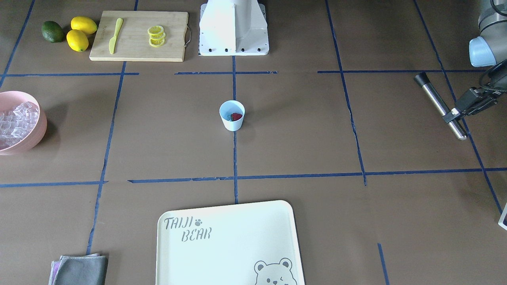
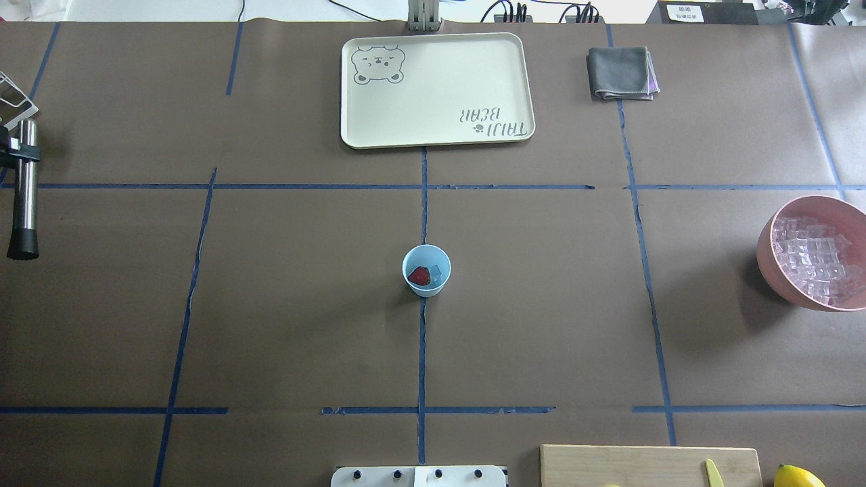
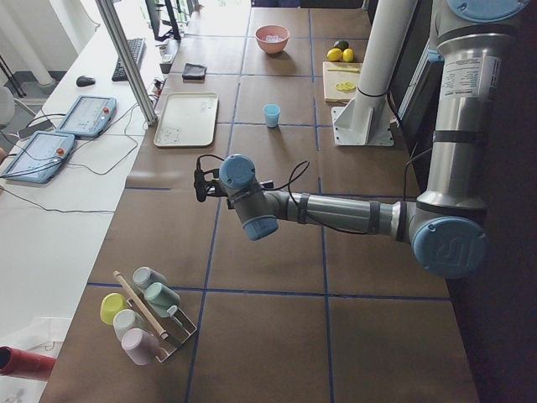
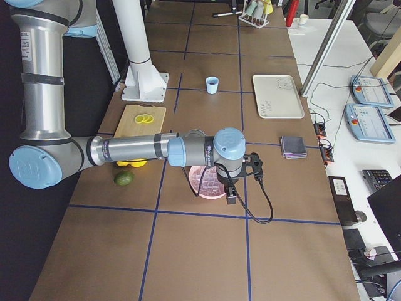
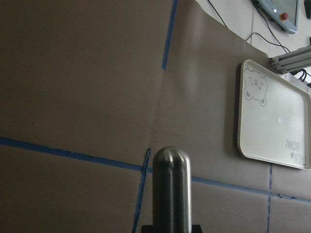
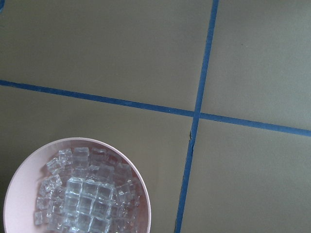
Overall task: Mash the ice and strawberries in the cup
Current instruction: 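Carry the muddler back and lower it beside the dish rack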
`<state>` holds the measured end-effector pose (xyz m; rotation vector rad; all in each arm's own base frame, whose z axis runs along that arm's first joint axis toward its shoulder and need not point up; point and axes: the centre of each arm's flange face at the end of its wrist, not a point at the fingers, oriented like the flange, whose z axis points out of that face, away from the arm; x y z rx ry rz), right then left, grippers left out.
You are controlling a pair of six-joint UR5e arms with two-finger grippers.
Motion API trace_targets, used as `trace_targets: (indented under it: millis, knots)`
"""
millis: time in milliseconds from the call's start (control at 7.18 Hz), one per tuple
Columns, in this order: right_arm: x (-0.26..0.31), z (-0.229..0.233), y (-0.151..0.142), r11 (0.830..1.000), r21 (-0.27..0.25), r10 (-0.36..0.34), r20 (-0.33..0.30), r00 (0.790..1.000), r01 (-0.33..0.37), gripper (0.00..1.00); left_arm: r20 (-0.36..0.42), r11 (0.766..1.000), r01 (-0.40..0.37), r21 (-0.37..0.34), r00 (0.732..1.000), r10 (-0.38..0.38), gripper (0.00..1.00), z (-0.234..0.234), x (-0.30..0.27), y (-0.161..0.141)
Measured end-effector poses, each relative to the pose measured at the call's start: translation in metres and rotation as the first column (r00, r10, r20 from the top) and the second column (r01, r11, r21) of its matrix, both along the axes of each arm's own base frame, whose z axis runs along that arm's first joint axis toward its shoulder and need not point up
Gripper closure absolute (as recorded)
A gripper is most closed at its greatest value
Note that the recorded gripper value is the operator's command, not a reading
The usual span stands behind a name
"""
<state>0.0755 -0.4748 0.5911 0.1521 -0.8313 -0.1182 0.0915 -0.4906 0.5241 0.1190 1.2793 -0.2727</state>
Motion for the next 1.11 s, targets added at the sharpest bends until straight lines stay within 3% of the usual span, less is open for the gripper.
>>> trace_targets:
  millis: [418,696,1114]
  knots:
    - [-0.001,-0.001,-0.001,1.000,0.003,-0.002,0.000,1.000,0.002,0.00,0.181,0.993,-0.082,0.082,0.981,0.066,1.00,0.065,0.021,0.024]
    - [-0.001,-0.003,-0.003,1.000,0.007,-0.003,-0.001,1.000,0.003,0.00,0.296,0.991,-0.119,0.054,0.950,0.098,1.00,0.104,0.029,0.044]
    - [-0.001,-0.003,-0.005,1.000,0.009,-0.004,-0.002,1.000,0.004,0.00,0.393,0.989,-0.146,0.026,0.911,0.124,1.00,0.132,0.051,0.060]
